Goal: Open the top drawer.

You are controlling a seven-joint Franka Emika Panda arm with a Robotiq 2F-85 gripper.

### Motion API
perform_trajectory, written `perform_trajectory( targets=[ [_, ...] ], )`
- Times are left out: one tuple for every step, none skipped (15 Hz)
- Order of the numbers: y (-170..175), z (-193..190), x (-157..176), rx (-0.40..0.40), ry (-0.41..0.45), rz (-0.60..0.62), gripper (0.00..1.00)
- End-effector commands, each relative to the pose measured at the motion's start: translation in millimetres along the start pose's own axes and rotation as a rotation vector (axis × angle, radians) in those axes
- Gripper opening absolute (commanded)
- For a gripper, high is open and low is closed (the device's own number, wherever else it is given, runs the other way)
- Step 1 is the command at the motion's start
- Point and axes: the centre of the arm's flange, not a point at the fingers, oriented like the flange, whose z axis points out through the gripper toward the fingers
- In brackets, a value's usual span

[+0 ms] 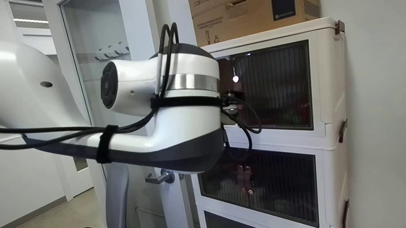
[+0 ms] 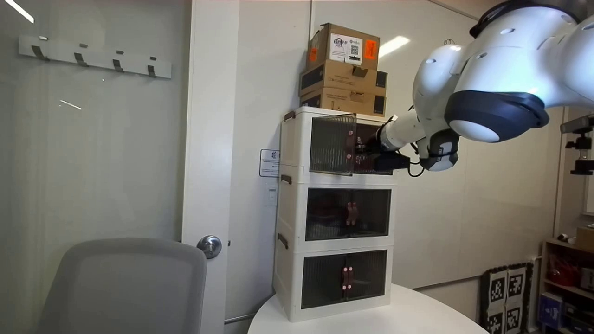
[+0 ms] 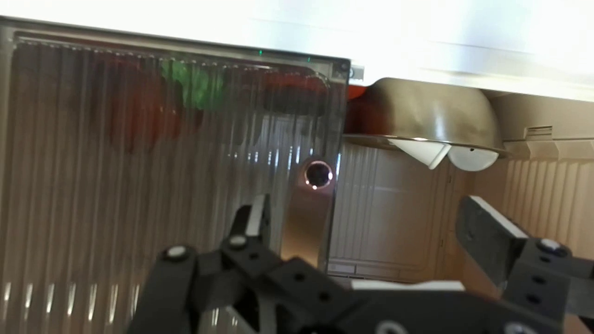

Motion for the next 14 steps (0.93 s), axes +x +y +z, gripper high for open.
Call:
perform_trajectory(
  targets=[
    [43,61,11,-0.013,0.032,-0.018,1.0],
    [44,61,14,-0.018,0.045,-0.022,1.0],
    [45,61,16,-0.022,0.055,-0.024,1.0],
    [45,61,18,-0.025,0.068,-0.024,1.0],
    [45,62,21,-0.031,0.081,-0.033,0.9],
    [44,64,22,-0.036,0.091,-0.041,0.72],
    [44,64,23,-0.037,0.097,-0.043,0.66],
    [43,65,24,-0.038,0.099,-0.05,0.57],
    [43,65,24,-0.039,0.099,-0.055,0.5],
    [43,66,23,-0.04,0.1,-0.058,0.43],
    [43,67,23,-0.044,0.102,-0.065,0.34],
    [44,67,22,-0.048,0.102,-0.065,0.27],
    [47,65,23,-0.054,0.103,-0.067,0.19],
    [50,65,23,-0.06,0.102,-0.069,0.12]
  ],
)
